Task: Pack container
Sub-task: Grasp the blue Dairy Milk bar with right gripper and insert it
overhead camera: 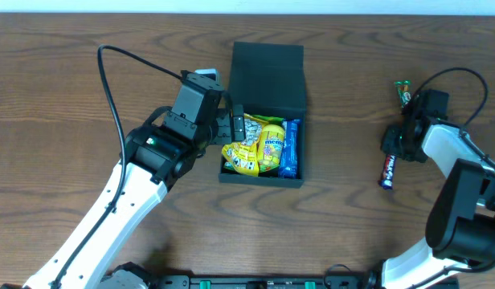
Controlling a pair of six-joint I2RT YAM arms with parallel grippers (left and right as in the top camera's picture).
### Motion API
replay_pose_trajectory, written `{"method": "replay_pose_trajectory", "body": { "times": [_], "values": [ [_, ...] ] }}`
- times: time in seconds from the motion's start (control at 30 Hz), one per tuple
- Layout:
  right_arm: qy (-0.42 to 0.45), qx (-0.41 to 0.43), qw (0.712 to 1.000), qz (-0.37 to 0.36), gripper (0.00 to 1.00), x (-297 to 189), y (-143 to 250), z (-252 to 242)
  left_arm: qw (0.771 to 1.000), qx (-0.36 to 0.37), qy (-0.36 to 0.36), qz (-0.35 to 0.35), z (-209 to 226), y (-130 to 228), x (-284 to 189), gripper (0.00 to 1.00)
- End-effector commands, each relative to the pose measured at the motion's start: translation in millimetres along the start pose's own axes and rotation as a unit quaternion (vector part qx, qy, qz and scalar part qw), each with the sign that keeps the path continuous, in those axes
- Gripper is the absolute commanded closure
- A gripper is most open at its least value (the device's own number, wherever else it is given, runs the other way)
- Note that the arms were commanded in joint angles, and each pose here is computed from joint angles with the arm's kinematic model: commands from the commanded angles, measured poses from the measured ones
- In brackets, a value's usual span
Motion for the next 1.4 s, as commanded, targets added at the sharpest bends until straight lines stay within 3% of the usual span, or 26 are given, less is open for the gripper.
{"method": "replay_pose_trajectory", "body": {
  "times": [0.0,0.2,0.37,0.5,0.67,0.97,1.0,1.03,1.07,1.13,1.23,1.37],
  "values": [
    [-0.031,0.001,0.998,0.045,0.99,-0.7,9.0,7.9,1.000,0.011,-0.008,-0.013,2.0,-6.4,-5.6,0.05],
    [-0.127,-0.032,0.991,0.014,0.99,-85.7,-7.3,50.4,1.000,0.020,-0.016,-0.015,3.6,-6.8,-5.7,0.05],
    [-0.199,-0.129,0.971,-0.002,0.99,-134.2,32.6,114.9,0.999,0.020,-0.022,-0.016,4.8,-7.1,-5.7,0.05],
    [-0.211,-0.184,0.960,0.025,0.99,-138.1,83.0,167.2,0.999,0.018,-0.022,-0.016,4.8,-6.9,-5.7,0.05],
    [-0.212,-0.169,0.962,0.035,0.99,-135.5,120.3,204.8,0.999,0.018,-0.022,-0.017,5.2,-6.4,-8.7,0.05],
    [-0.151,-0.121,0.981,-0.010,0.99,-124.5,122.3,207.8,0.999,0.018,-0.021,-0.020,6.3,-4.4,-19.2,0.05],
    [-0.147,-0.119,0.982,-0.016,0.91,-124.3,120.9,207.1,0.999,0.018,-0.021,-0.019,6.4,-4.0,-19.2,0.05],
    [-0.145,-0.118,0.982,-0.020,0.67,-124.3,119.9,207.1,0.999,0.018,-0.021,-0.019,6.4,-4.0,-19.2,0.05],
    [-0.144,-0.118,0.982,-0.023,0.54,-124.3,119.2,207.1,0.999,0.018,-0.021,-0.019,6.4,-4.0,-19.2,0.05],
    [-0.142,-0.116,0.982,-0.036,0.41,-124.7,115.7,207.6,0.999,0.018,-0.022,-0.018,6.4,-3.8,-19.2,0.05],
    [-0.140,-0.115,0.982,-0.046,0.33,-124.8,112.8,207.8,0.999,0.018,-0.023,-0.014,6.8,-2.2,-19.2,0.05],
    [-0.119,-0.119,0.983,-0.076,0.30,-125.2,100.9,201.4,1.000,0.019,-0.024,-0.007,7.4,0.4,-19.1,0.05]
  ]
}}
Point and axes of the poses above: each gripper's point midway between its finger pads, its own x axis out along the fingers, its own z axis along the line the jaws close on, y = z × x, the point moved 7 cm from there along -x, back along the fingers, and after that the axes turned 15 degrees about x, right-handed, at the moved point
